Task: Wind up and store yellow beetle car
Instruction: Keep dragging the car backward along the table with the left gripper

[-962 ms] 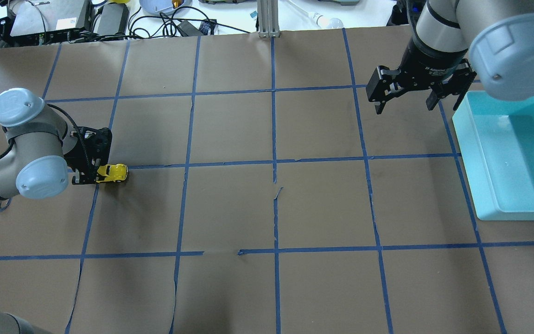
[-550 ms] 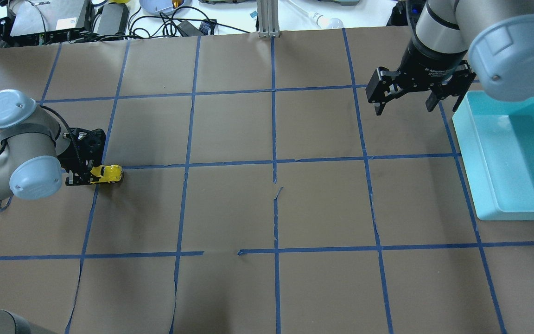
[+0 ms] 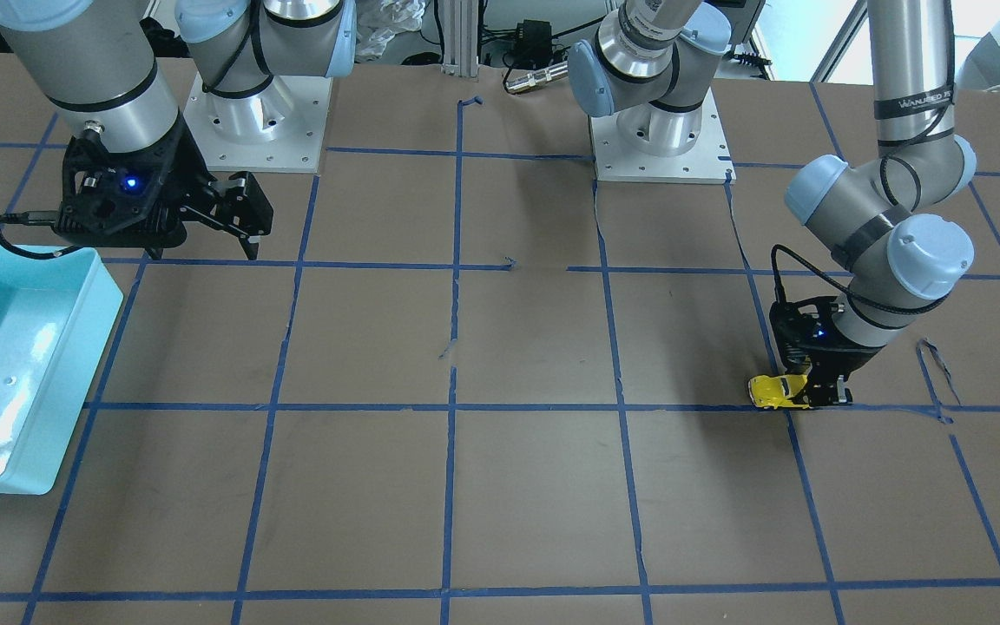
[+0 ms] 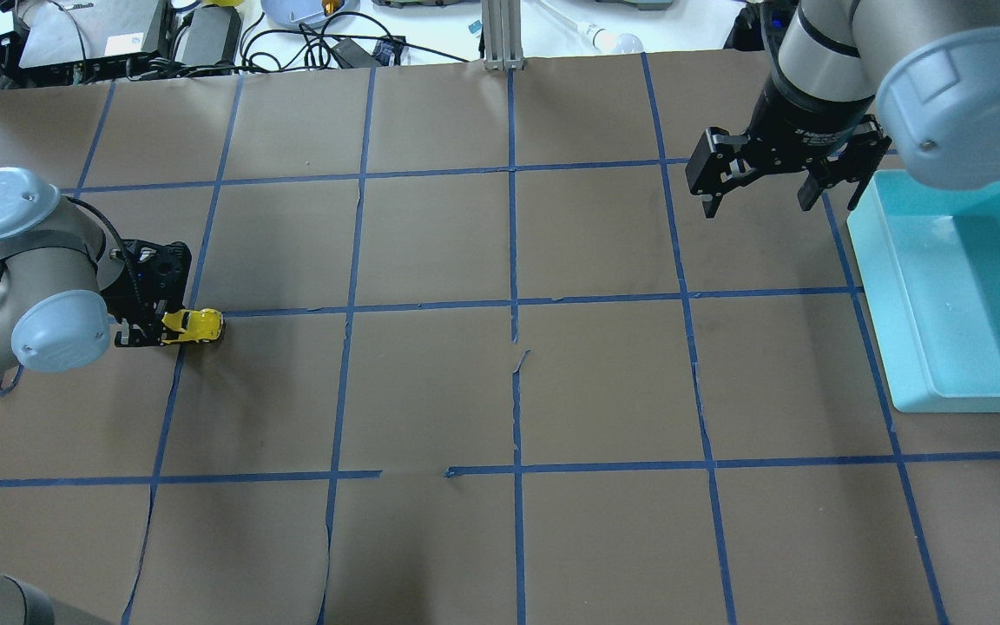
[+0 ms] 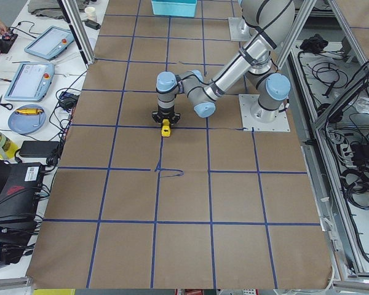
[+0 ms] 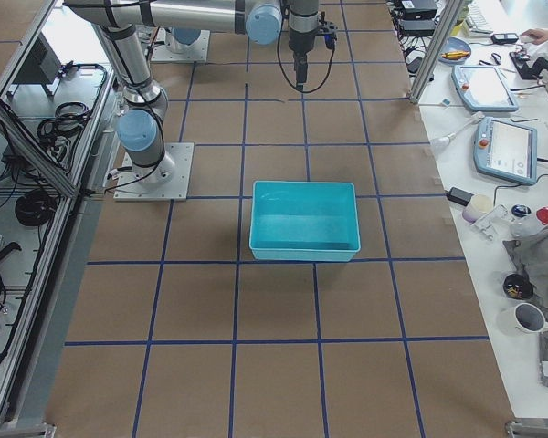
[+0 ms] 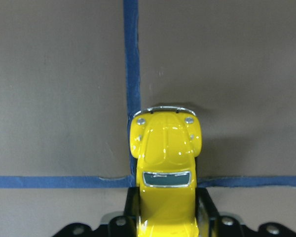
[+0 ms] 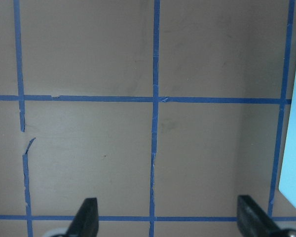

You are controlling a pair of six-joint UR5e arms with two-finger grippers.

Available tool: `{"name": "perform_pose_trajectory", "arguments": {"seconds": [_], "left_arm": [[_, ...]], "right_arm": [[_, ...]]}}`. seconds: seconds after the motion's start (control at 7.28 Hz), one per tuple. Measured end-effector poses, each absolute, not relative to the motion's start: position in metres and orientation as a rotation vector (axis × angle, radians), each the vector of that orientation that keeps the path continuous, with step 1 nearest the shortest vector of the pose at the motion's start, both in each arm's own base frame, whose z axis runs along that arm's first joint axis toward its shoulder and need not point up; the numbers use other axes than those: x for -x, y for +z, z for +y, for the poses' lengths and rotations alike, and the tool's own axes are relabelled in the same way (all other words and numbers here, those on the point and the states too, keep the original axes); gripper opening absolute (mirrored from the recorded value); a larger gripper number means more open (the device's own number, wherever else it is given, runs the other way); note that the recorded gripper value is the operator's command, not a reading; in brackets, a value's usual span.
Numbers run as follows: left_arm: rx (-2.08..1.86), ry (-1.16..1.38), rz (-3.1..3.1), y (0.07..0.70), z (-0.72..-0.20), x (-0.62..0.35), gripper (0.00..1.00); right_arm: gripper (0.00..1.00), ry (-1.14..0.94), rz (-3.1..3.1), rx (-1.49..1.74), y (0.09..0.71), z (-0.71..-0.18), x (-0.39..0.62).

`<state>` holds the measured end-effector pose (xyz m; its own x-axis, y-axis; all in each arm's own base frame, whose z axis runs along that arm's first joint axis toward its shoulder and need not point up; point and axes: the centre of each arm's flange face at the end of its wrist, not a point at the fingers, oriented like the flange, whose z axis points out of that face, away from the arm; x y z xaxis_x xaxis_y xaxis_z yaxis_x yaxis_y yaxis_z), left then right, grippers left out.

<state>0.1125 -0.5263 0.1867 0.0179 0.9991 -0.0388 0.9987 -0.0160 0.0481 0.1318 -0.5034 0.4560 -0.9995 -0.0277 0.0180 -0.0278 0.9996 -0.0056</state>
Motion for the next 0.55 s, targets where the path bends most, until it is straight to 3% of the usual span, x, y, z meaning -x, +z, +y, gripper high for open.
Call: {"name": "perform_pose_trajectory", "arguments": {"seconds": [0.55], "left_arm": [[-2.188,0.014,2.164,0.188,-0.524,-0.132,0.04]], "right_arm": [[1.0,0.006,-3.123,-0.044,0.455,-0.504,-0.132]]}}
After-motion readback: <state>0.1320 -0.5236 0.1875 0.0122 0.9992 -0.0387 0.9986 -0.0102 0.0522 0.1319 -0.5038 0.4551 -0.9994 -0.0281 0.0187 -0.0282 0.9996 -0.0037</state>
